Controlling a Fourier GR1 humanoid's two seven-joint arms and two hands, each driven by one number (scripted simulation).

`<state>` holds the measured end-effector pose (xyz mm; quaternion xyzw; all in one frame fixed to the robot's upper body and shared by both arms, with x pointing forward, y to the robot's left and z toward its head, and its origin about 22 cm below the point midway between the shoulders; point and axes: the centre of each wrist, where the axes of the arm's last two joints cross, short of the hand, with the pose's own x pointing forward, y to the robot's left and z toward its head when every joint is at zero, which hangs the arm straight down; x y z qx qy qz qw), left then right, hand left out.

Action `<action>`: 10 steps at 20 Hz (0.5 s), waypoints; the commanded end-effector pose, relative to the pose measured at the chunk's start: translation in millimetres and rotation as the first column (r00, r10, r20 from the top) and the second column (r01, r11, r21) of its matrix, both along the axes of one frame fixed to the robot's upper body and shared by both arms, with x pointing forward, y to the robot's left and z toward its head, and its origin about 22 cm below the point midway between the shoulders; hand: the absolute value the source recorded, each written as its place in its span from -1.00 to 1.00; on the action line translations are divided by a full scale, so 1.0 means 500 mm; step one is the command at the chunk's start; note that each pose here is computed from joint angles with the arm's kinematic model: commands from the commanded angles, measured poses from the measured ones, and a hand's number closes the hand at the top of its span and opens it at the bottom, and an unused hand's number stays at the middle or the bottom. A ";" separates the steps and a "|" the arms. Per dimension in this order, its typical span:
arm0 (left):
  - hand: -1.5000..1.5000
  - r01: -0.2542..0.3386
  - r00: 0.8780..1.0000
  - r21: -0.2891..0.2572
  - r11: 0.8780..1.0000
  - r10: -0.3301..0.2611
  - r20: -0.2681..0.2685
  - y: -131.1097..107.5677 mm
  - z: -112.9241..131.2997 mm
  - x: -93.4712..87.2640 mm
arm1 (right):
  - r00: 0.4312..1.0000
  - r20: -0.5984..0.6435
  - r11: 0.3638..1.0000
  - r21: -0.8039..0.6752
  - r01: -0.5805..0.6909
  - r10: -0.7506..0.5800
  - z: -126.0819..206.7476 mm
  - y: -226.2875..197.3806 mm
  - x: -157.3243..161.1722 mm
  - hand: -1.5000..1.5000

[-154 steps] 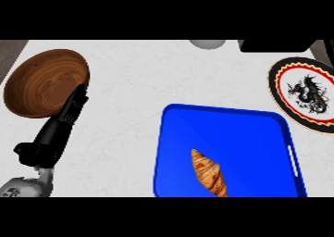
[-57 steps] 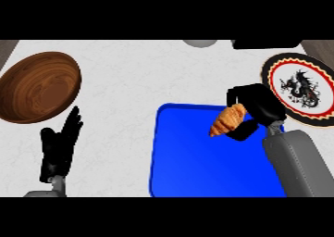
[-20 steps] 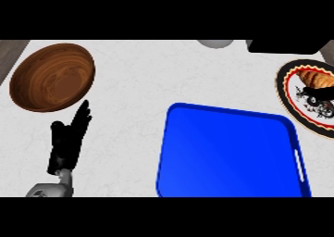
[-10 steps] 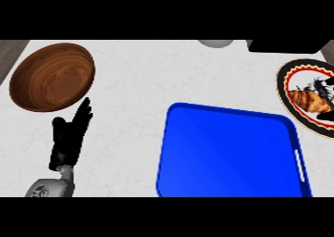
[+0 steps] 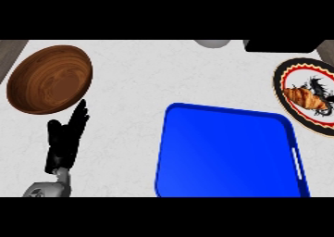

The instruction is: Pick the croissant from the tray and place it in the plate

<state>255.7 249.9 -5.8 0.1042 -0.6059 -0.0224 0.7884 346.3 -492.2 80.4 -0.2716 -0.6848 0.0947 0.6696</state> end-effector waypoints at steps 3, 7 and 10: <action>0.00 0.014 1.000 -0.018 1.000 -0.014 0.004 -0.027 -0.028 -0.019 | 0.995 0.098 0.983 0.182 -0.029 0.012 -0.002 -0.054 -0.051 -1.00; 0.00 0.012 1.000 0.001 1.000 -0.012 -0.001 -0.013 0.001 0.009 | 0.995 0.092 0.976 0.209 -0.064 0.046 -0.046 -0.047 -0.069 -1.00; 0.00 0.008 1.000 -0.001 1.000 -0.008 0.003 0.003 -0.018 0.007 | 0.988 0.137 0.974 0.209 -0.092 0.064 -0.077 -0.039 -0.080 -1.00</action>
